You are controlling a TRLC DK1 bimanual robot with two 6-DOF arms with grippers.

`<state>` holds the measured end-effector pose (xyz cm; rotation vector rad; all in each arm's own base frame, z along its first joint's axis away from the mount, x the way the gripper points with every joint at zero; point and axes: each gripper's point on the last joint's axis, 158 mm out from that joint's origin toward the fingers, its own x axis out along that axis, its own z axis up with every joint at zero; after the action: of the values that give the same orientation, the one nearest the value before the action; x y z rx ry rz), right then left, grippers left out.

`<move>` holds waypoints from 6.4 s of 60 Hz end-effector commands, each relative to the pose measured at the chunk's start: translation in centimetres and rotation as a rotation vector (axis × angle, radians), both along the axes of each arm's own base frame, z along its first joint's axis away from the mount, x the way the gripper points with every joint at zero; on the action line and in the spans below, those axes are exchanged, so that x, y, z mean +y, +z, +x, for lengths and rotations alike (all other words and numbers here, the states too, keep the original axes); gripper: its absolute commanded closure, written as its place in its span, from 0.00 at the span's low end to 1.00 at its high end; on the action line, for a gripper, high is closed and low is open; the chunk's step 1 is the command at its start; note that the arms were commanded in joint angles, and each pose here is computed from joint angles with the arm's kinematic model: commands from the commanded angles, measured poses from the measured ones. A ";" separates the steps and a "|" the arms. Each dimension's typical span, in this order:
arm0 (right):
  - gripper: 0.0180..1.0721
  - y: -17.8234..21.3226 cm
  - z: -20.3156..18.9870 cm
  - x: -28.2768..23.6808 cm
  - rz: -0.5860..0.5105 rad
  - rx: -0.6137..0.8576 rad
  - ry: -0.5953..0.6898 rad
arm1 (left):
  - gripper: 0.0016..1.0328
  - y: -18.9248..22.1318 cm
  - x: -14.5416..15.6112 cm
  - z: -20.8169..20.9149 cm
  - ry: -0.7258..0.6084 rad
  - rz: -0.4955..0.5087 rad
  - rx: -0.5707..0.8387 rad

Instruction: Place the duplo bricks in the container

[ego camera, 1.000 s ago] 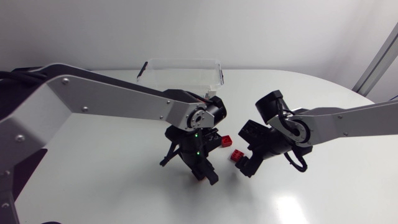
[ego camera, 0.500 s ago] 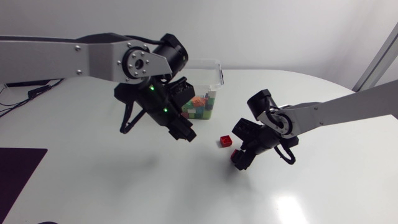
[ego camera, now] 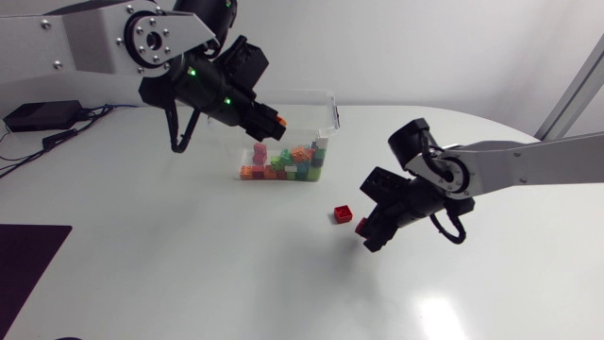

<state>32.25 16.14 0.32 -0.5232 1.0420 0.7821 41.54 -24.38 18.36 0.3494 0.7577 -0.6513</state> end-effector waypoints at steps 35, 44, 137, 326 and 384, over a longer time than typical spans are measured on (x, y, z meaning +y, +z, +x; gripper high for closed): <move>0.68 15.2 5.2 6.4 0.222 -0.238 -0.037 | 0.35 -0.9 6.0 14.2 0.249 -0.111 -0.171; 0.68 17.4 7.6 7.7 0.264 -0.275 -0.051 | 0.05 -0.7 6.9 14.7 0.272 -0.103 -0.203; 0.06 19.1 10.8 1.0 0.277 -0.393 -0.200 | 0.05 -8.5 -3.8 -6.7 -0.366 0.063 -0.027; 0.71 1.9 -17.7 2.9 -0.037 0.032 0.623 | 0.69 2.5 -0.7 2.8 -0.166 -0.039 -0.111; 0.71 17.7 3.3 11.6 0.240 -0.265 0.247 | 0.04 -1.6 13.0 17.2 0.304 0.037 -0.193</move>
<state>33.16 27.09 17.01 -0.5796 0.6508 1.0482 58.28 -12.67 14.30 0.3444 0.6618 -0.3553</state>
